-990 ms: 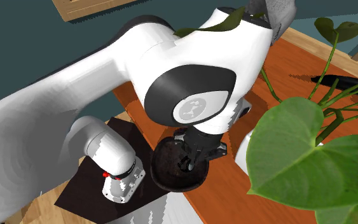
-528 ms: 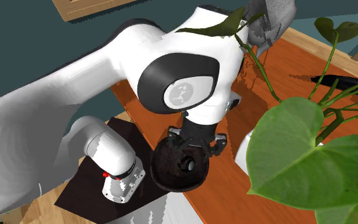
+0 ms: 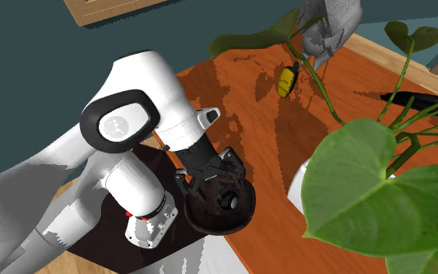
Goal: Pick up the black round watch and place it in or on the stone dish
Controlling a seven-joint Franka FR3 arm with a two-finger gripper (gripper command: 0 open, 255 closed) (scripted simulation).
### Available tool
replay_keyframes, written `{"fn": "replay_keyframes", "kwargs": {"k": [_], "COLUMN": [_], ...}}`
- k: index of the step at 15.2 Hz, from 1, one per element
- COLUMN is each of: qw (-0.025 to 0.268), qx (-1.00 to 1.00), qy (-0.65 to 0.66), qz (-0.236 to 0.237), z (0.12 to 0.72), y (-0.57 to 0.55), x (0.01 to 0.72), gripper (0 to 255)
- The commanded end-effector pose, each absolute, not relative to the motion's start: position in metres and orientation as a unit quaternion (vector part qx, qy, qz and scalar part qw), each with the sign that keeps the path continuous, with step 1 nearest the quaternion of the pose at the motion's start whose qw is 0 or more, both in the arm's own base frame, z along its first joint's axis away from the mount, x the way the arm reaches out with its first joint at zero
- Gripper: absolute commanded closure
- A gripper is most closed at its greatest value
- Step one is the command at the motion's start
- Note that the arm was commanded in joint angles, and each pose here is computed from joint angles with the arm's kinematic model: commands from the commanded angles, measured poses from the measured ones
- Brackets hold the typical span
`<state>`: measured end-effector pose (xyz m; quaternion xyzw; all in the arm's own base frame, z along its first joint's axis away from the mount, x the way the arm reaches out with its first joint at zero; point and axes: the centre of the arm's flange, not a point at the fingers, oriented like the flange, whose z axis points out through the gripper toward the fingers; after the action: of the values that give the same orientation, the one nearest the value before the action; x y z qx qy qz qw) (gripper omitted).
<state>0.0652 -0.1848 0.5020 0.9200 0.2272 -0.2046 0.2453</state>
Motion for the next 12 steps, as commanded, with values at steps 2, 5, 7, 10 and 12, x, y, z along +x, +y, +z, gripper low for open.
{"fn": "replay_keyframes", "kwargs": {"k": [2, 5, 7, 10, 12], "qw": [0.263, 0.263, 0.263, 0.263, 0.263], "qx": [0.921, 0.921, 0.921, 0.921, 0.921], "qy": [0.22, 0.22, 0.22, 0.22, 0.22], "qz": [-0.186, -0.186, -0.186, -0.186, -0.186], "z": [0.494, 0.487, 0.487, 0.487, 0.487], "y": [-0.188, -0.193, -0.193, -0.193, -0.193], "x": [0.053, 0.051, 0.051, 0.051, 0.051], "gripper": [0, 0, 0, 0, 255]}}
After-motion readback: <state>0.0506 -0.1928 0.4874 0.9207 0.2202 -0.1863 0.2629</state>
